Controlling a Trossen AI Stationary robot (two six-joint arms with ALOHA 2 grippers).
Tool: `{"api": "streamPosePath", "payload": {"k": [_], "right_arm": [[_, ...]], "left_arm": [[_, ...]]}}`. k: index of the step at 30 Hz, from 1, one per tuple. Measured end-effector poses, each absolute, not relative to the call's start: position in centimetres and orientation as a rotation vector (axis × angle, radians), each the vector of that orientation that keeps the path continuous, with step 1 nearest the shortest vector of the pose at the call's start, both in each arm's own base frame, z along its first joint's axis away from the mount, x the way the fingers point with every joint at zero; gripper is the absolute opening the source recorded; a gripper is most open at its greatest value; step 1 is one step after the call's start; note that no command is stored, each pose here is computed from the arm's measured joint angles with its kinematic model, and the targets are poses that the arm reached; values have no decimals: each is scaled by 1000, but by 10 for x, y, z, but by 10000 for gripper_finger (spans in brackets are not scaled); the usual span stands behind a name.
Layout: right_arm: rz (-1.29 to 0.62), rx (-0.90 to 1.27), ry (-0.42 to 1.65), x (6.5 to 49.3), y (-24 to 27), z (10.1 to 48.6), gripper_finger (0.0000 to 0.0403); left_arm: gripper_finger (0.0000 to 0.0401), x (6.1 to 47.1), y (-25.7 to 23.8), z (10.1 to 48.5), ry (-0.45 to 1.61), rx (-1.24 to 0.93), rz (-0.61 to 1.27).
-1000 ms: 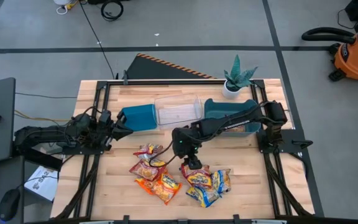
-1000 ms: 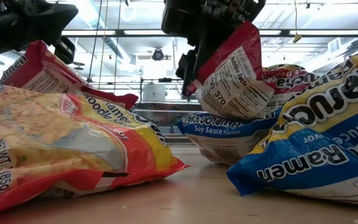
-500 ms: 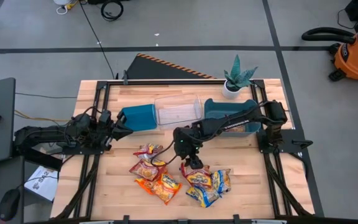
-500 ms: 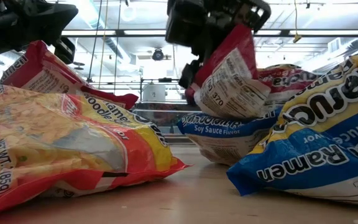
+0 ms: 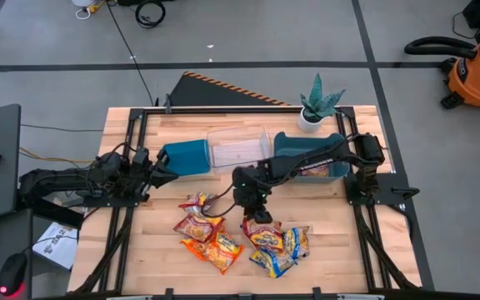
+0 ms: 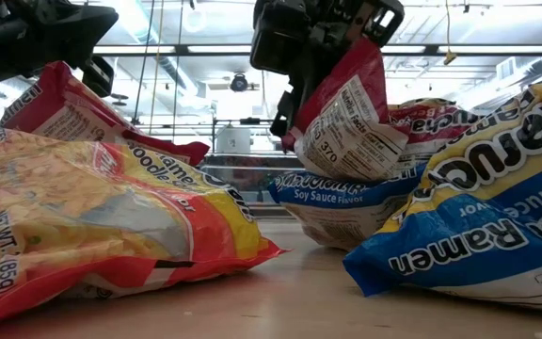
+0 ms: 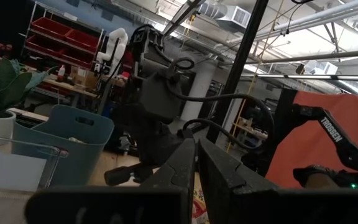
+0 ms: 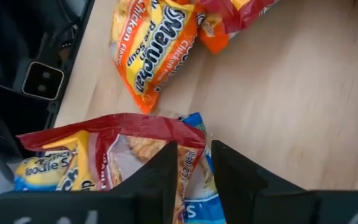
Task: Sort Maruchan noodles
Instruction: Put the bottom right red noddle pack into the dark blue bin
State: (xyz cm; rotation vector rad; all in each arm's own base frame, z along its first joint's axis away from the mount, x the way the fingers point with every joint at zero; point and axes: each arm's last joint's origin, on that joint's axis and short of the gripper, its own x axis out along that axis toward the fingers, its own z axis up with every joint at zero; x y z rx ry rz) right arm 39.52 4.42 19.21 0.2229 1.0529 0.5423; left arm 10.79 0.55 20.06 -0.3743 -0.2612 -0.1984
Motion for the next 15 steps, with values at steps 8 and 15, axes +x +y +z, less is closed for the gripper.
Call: {"api": "streamPosePath", "payload": {"k": [8, 15], "right_arm": [[480, 237, 1049, 394, 43, 183, 92], [512, 230, 1051, 393, 43, 183, 61]], "left_arm": [[27, 108, 6, 201, -261, -374, -198], [27, 108, 6, 201, -261, -374, -199]]}}
